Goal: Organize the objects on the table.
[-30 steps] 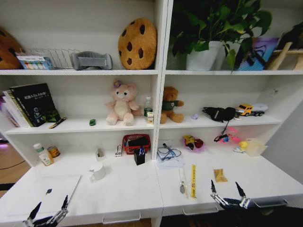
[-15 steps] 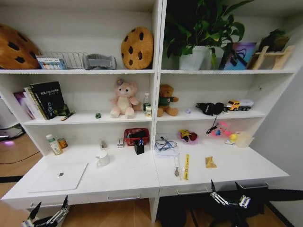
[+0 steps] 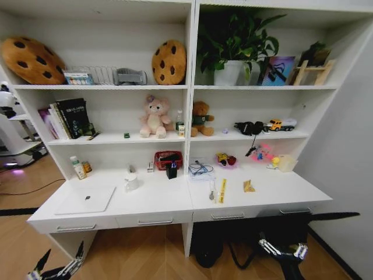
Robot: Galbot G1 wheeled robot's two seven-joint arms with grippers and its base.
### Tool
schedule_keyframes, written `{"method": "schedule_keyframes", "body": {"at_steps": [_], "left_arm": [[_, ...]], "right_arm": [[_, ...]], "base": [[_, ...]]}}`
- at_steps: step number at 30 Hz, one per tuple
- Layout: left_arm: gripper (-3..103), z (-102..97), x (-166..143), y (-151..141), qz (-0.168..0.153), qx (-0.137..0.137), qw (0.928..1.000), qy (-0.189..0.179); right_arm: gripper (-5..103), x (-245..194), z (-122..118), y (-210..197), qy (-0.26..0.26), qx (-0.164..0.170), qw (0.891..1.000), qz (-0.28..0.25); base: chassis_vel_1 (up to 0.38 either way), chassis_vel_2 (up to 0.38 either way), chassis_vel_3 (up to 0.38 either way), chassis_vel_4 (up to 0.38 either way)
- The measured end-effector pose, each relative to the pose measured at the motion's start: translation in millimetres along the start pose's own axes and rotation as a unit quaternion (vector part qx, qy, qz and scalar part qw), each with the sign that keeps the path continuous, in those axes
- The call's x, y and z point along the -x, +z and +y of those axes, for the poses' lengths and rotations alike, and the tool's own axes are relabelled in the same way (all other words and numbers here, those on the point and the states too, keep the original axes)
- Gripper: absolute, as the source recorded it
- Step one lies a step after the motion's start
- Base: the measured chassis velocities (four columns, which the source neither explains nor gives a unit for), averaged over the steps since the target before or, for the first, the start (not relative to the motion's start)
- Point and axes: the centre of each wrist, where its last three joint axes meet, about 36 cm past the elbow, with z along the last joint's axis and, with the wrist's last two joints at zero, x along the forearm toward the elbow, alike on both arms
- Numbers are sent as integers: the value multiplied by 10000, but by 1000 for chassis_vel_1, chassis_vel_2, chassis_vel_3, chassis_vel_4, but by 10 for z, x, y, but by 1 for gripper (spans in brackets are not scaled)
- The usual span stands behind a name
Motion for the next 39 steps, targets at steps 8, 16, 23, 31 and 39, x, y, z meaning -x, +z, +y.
{"method": "schedule_keyframes", "body": {"at_steps": [8,16,23,31,39], "left_arm": [[100,0,0,0,1,0,10000,0],[100,0,0,0,1,0,10000,0],[100,0,0,0,0,0,10000,0],[100,0,0,0,0,0,10000,0],[100,0,0,0,1,0,10000,0]], "right_arm": [[100,-9,13,-8,-16,4,10000,-3],[100,-53,30,21,-15,14,10000,-39],[100,-123,39,92,-46,58,9999,-123],[100,-164,42,102,-61,119,9999,-59],[100,-191,31,106,-74,110,9999,12]], "base": [[169,-172,-174,180],[144,-149,-153,152],[55,-49,-60,51],[-9,14,8,-7],[8,7,-7,-4]]}}
